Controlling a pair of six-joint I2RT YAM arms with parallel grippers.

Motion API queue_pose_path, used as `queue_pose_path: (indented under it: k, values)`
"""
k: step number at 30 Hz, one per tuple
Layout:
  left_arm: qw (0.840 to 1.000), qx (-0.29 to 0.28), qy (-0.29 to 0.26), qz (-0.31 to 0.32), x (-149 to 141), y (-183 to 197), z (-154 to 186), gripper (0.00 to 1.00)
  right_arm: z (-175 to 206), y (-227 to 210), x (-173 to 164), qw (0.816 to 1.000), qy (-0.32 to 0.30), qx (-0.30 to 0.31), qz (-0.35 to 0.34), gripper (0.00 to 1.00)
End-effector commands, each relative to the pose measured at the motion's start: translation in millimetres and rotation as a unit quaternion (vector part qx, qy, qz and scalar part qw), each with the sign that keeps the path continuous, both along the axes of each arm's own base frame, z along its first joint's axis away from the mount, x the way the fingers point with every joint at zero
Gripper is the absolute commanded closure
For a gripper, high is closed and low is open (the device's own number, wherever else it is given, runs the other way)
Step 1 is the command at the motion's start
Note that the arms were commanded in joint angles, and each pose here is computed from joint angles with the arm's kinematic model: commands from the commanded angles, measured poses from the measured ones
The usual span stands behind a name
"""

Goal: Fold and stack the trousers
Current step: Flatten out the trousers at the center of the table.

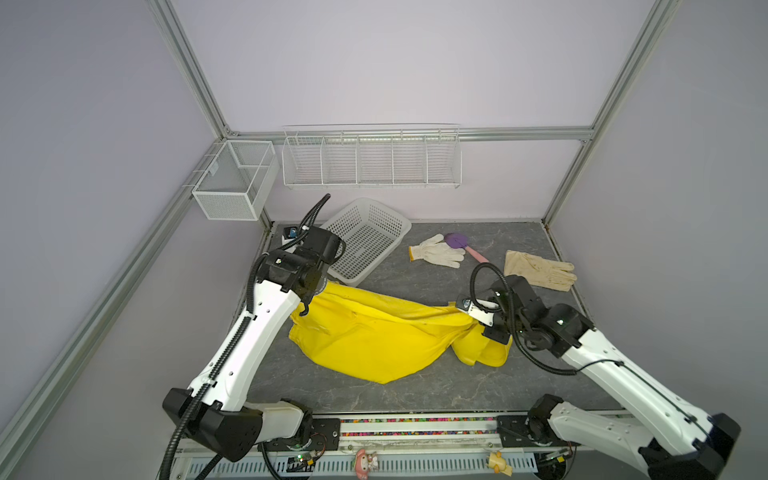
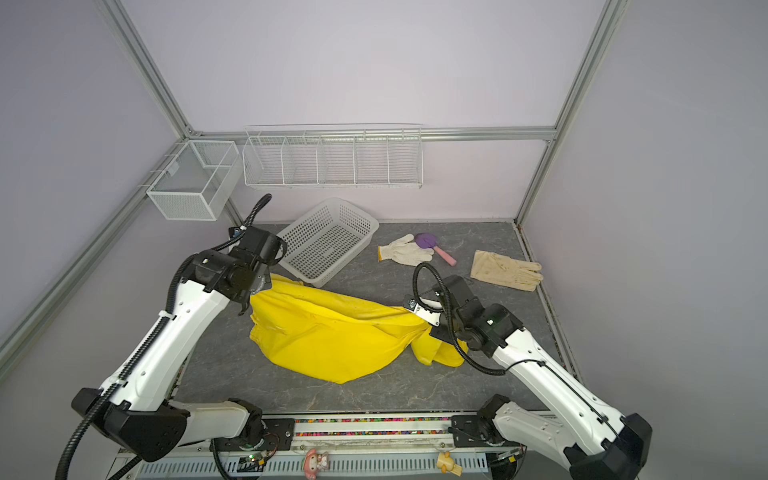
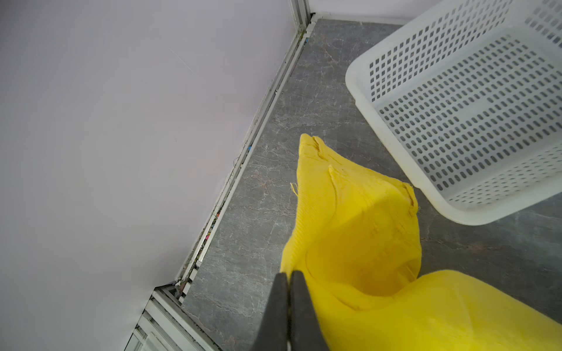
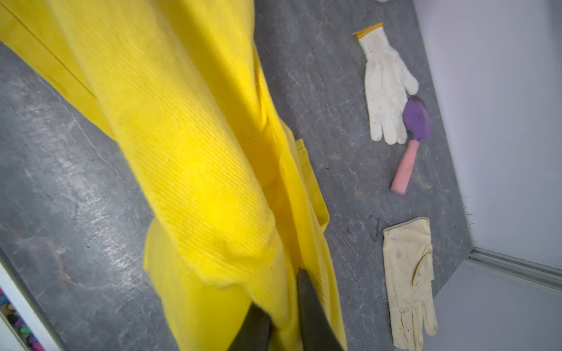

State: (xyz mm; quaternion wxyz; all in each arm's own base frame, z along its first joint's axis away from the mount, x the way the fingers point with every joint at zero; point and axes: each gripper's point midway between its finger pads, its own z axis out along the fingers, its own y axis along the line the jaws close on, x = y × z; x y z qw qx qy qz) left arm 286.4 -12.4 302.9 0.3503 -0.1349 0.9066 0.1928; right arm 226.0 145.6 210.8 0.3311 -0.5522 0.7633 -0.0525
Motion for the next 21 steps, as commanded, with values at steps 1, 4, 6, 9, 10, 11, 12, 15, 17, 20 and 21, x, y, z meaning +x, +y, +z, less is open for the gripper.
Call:
queue_pose_path:
  k: [1, 4, 6, 9, 10, 11, 12, 15, 17, 20, 21]
  values:
    - [0.999, 0.022, -0.018, 0.021, -32.3, 25.7, 37.3, 1.0, 33.7, -8.6, -17.2, 0.999, -0.022, 0.02, 0.022, 0.84]
    - [0.999, 0.022, -0.036, 0.024, -45.4, 34.0, 58.4, 1.0, 71.0, -14.2, -17.3, 0.996, -0.077, 0.033, 0.024, 0.84]
    - [0.999, 0.026, -0.04, 0.023, -50.2, 37.5, 66.9, 1.0, 78.7, -19.3, -22.1, 0.996, -0.085, 0.027, 0.03, 0.84]
    - [0.999, 0.03, -0.02, 0.018, -48.9, 34.9, 53.8, 1.0, 64.4, -18.8, -25.3, 0.996, -0.067, 0.006, 0.051, 0.84]
    - [1.0, 0.024, -0.007, 0.012, -45.2, 30.0, 40.7, 1.0, 50.1, -18.3, -24.7, 0.997, -0.053, -0.005, 0.057, 0.84]
    - [1.0, 0.015, 0.001, 0.008, -41.5, 24.6, 28.5, 1.0, 38.3, -17.8, -23.5, 0.997, -0.041, -0.013, 0.059, 0.84]
    - [1.0, 0.005, 0.009, 0.005, -37.6, 19.3, 14.2, 1.0, 27.7, -17.5, -21.1, 0.998, -0.032, -0.018, 0.058, 0.84]
    - [1.0, -0.006, 0.016, 0.006, -21.3, 8.9, -23.7, 1.0, 7.0, -10.6, 0.3, 0.999, -0.021, -0.002, 0.042, 0.84]
    - [0.999, -0.026, 0.032, 0.002, -9.9, -3.0, -50.3, 1.0, -8.7, -9.1, 17.6, 1.0, -0.005, 0.002, 0.029, 0.84]
    - [0.999, -0.012, 0.05, 0.015, 1.8, -5.7, -81.3, 1.0, -28.7, -10.1, 41.7, 1.0, 0.022, 0.009, 0.012, 0.84]
    - [0.998, -0.004, 0.054, 0.024, 4.3, -4.0, -88.2, 1.0, -35.0, -10.3, 47.2, 0.999, 0.034, 0.013, 0.01, 0.84]
